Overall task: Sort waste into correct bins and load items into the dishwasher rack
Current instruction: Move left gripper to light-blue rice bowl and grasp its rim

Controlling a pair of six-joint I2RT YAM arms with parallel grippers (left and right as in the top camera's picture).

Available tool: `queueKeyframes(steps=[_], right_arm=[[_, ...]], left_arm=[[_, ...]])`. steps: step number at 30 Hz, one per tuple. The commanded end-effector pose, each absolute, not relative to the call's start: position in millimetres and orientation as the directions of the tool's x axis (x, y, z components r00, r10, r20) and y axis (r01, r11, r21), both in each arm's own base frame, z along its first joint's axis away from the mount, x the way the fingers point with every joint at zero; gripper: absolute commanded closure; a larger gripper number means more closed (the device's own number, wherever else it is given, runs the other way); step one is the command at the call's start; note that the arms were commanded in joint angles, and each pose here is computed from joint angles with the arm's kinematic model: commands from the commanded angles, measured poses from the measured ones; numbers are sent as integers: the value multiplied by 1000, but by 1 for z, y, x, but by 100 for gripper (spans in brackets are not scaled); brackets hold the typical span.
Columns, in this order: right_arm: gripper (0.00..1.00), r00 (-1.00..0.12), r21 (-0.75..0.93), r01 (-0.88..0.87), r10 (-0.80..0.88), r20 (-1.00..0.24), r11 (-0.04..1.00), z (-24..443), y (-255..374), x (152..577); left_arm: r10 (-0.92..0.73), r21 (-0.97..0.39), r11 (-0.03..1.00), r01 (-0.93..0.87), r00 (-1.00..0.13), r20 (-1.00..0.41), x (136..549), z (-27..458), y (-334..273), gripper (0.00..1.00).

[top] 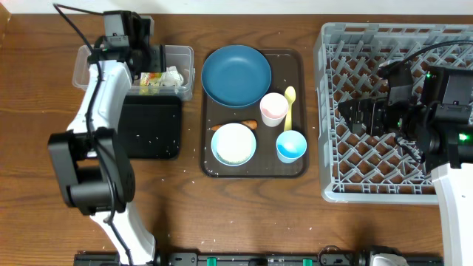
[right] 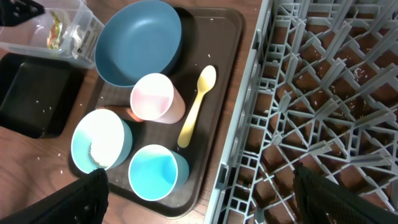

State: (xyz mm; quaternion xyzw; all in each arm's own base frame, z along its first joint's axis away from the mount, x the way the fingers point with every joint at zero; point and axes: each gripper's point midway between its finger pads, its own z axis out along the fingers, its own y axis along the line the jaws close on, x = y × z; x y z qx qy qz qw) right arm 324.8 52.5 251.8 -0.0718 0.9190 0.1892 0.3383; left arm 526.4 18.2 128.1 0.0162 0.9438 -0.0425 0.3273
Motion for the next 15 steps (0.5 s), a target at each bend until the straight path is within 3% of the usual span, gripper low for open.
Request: queueKeyframes(steps=[1,8,15], right_arm=[[7,-741,283,-271,-12,-672,920,260,50,327],[6,-742,284,-271,-12,-670,920,260,51,326],[6,-743,285,-270,-12,-669,920,260,51,326]], left_arm=[[65,-24,993,116,-704,-707,516,194,6,33],[164,6,975,223,-697,-698,479,229,-33,33],[207,-154,921,358,-784,-586,415,229,-88,33]])
